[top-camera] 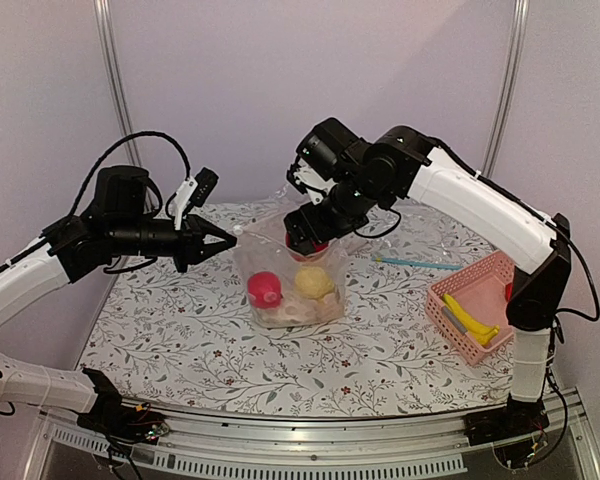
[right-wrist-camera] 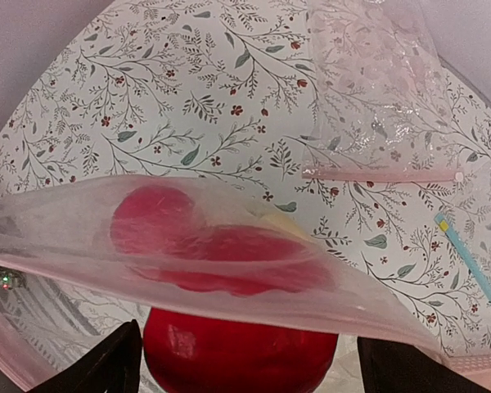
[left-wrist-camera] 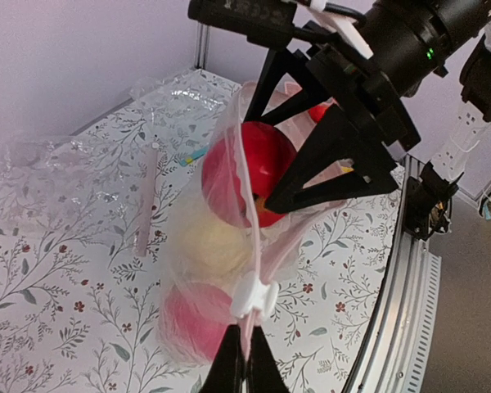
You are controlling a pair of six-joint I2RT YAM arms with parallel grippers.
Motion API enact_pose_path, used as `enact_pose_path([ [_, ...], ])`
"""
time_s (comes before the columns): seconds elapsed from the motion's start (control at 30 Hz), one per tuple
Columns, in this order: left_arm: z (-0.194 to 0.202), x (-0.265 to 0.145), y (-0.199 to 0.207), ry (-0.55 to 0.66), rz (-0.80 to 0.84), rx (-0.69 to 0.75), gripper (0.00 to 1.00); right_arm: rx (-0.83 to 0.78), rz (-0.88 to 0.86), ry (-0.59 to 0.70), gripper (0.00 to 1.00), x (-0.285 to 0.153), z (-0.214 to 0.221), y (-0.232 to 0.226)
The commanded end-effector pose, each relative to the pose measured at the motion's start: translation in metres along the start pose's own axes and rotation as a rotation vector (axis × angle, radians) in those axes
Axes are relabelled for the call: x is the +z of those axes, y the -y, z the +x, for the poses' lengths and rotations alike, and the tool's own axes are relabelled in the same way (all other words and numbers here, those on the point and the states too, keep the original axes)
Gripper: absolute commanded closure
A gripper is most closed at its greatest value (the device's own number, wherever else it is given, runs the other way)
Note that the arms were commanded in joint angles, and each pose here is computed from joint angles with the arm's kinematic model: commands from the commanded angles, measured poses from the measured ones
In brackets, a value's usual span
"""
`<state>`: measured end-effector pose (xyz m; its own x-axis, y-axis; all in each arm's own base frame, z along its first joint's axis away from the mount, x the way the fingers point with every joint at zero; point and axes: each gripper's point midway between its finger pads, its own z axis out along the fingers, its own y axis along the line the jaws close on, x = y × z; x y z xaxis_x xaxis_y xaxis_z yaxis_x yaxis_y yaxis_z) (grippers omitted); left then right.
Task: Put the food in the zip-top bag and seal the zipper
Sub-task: Place the fake fruit in the zipper food storage bag.
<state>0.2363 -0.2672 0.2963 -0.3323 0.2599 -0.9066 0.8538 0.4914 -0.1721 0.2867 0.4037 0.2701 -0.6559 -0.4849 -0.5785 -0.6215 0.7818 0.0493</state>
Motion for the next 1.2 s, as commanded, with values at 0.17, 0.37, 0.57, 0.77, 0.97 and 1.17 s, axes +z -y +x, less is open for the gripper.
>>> enact_pose_path([
  [0.17, -0.004, 0.002, 0.004, 0.021, 0.013, 0.016, 1.0, 0.017, 0.038, 0.049, 0.04, -0.006, -0.012, 0.007],
  [0.37, -0.004, 0.001, 0.002, 0.018, 0.0, 0.02, 1.0, 0.031, 0.077, 0.091, 0.01, -0.025, -0.017, 0.018],
  [0.57, -0.004, -0.001, 0.0, 0.017, -0.016, 0.025, 1.0, 0.035, 0.182, 0.116, 0.01, -0.043, -0.017, 0.039],
  [0.77, -0.005, -0.002, 0.0, 0.021, -0.018, 0.027, 1.0, 0.034, 0.162, 0.145, 0.01, -0.057, -0.02, 0.039],
  [0.97, -0.005, -0.002, -0.002, 0.021, -0.029, 0.024, 1.0, 0.039, 0.174, 0.214, 0.01, -0.087, -0.022, 0.049],
  [1.17, -0.006, -0.003, -0.001, 0.024, -0.026, 0.023, 1.0, 0.036, 0.244, 0.165, 0.06, -0.075, -0.007, 0.063],
])
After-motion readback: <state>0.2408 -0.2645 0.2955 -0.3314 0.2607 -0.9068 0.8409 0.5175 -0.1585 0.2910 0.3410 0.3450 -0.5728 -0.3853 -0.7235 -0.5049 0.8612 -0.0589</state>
